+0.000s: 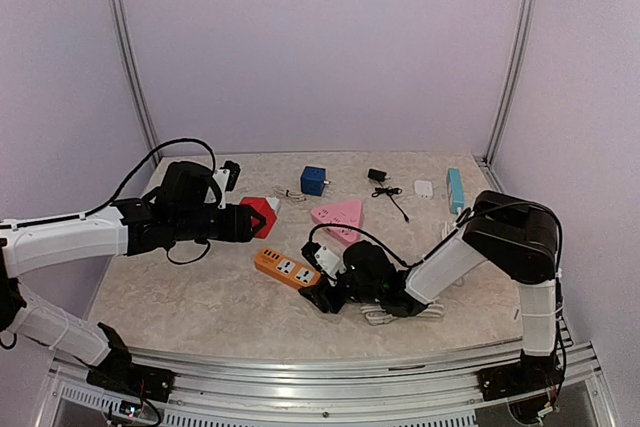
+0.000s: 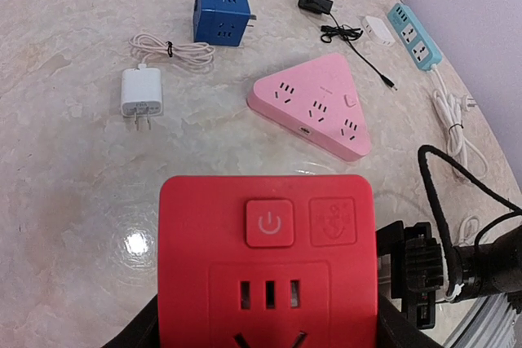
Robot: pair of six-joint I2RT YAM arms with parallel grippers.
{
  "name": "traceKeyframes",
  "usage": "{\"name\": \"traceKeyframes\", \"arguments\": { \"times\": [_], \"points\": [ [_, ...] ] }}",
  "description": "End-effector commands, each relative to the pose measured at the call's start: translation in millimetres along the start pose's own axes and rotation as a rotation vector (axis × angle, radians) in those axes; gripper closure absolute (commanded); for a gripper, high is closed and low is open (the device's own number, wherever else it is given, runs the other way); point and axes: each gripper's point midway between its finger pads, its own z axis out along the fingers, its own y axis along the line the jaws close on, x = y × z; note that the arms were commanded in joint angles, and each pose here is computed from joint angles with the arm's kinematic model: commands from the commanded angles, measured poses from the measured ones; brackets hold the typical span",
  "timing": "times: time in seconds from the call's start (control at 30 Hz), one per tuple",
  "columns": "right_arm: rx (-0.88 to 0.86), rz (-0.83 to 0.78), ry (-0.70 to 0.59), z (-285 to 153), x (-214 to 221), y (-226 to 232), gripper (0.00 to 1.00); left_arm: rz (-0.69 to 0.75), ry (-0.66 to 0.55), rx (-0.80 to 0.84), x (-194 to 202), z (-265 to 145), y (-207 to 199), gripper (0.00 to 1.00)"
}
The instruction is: Pull the plug off the socket
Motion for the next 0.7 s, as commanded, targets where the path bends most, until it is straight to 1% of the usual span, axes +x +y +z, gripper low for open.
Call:
{"name": "traceKeyframes", "arguments": {
  "times": [0.0, 0.13, 0.3, 0.4, 0.5, 0.63, 0.67],
  "points": [
    [0.003, 0.013, 0.120, -11.9, 24.4, -0.5, 0.34, -0.031, -0.018, 0.075, -12.3, 1.2, -7.9, 0.56],
    [-0.026, 0.006, 0.069, -17.7, 1.5, 5.1, 0.29, -0.053, -0.017, 0.105, -23.1, 8.8, -5.6, 0.56],
    [-0.011, 0.007, -0.021, -35.4, -29.4, 2.5, 0.27, -0.083, 0.009, 0.160, -32.0, 28.7, -9.2, 0.56],
    [0.020, 0.007, -0.075, -47.6, -50.5, -9.2, 0.26, -0.090, 0.044, 0.194, -31.2, 45.1, -14.8, 0.56],
    [0.069, 0.011, -0.112, -57.8, -65.0, -30.0, 0.26, -0.097, 0.068, 0.239, -32.0, 60.1, -22.5, 0.56],
    [0.090, 0.082, -0.194, -76.1, -71.5, -55.9, 0.26, -0.132, 0.105, 0.297, -25.6, 84.6, -27.6, 0.56],
    [0.089, 0.101, -0.210, -81.2, -67.2, -60.0, 0.26, -0.138, 0.109, 0.311, -25.2, 88.5, -29.7, 0.56]
  ]
}}
